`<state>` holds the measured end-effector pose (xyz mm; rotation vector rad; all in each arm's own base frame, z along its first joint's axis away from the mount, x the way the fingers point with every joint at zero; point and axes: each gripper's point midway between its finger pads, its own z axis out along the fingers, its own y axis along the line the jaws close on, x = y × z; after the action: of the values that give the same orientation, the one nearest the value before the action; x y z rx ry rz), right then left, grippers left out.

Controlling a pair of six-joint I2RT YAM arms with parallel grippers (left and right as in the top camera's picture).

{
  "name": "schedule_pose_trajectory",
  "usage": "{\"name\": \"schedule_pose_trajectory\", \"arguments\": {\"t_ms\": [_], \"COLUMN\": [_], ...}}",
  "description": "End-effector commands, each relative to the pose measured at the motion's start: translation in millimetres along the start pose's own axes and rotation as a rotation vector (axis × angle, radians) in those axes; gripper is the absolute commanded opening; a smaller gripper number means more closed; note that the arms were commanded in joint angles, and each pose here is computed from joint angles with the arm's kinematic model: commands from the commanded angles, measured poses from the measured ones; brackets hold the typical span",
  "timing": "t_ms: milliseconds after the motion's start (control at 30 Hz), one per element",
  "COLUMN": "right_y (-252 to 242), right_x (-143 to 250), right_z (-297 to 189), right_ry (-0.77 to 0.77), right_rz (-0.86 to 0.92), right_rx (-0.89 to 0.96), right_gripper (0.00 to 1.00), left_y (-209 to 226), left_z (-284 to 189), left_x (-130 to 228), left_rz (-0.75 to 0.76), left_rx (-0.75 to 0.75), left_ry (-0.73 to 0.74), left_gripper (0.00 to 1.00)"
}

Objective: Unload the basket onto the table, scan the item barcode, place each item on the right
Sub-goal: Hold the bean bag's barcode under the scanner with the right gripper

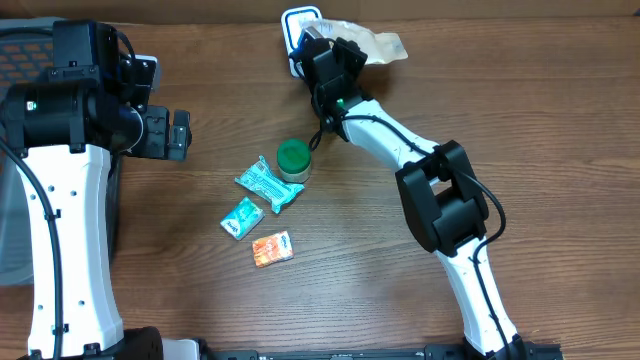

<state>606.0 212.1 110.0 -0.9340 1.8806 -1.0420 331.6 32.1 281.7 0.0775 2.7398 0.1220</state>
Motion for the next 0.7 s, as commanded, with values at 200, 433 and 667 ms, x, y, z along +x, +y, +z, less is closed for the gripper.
{"name": "schedule_pose_trajectory", "arguments": {"t_ms": [200,433,667], "right_y": [-17,-22,-92], "right_x": [-28,-25,-33], "right_z": [-23,-30,-65], "right_ry": [-0.034,0.01,-0.036], "right_rz": [-0.038,-0.058,0.199], "right_rx": [0.11,0.148,0.193], "right_gripper": [0.04,0.04,0.04], "left_y": [0,0,0], "left_z": [0,0,0], "left_x": [-2,-2,-2], "left_rz": [0.012,0.012,0.012], "left_rx": [-0.002,-0.002,-0.002], "left_ry": [-0.004,-0.004,-0.004], "left_gripper": [1.0,0.99,0.99]}}
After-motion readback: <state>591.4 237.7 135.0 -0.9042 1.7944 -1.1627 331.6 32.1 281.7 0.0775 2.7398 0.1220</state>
